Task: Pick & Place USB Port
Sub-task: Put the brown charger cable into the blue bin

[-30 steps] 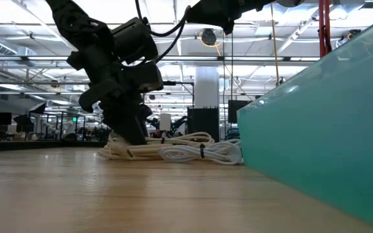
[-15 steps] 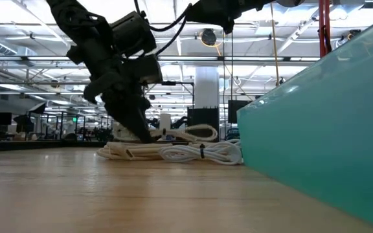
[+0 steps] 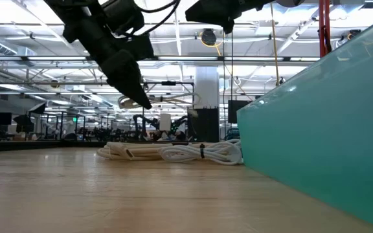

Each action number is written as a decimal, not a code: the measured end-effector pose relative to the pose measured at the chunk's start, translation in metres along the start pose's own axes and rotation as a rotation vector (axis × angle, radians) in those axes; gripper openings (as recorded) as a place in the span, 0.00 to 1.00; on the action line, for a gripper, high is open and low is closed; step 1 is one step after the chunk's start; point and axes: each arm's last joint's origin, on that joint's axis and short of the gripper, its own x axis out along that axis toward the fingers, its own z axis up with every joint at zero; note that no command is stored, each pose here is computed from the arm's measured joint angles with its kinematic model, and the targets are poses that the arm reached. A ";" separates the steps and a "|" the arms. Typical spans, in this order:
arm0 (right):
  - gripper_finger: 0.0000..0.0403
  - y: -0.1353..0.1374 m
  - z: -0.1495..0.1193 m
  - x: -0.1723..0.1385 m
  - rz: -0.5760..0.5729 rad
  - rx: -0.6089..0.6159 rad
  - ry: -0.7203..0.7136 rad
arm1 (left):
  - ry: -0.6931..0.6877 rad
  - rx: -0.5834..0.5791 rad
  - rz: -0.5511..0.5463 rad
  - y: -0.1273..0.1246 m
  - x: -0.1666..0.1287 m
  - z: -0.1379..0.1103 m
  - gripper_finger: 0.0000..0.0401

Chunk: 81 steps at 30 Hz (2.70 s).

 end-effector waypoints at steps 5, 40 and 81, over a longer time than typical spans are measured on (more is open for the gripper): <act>0.14 0.000 0.000 0.000 0.000 0.000 0.000 | 0.007 -0.097 0.072 0.023 0.001 -0.002 0.04; 0.14 0.000 0.000 0.000 0.000 0.000 0.001 | 0.042 -0.316 0.044 0.070 0.017 -0.084 0.04; 0.14 0.000 0.000 0.000 0.000 0.000 0.001 | -0.022 -0.216 0.018 0.057 0.012 -0.077 0.22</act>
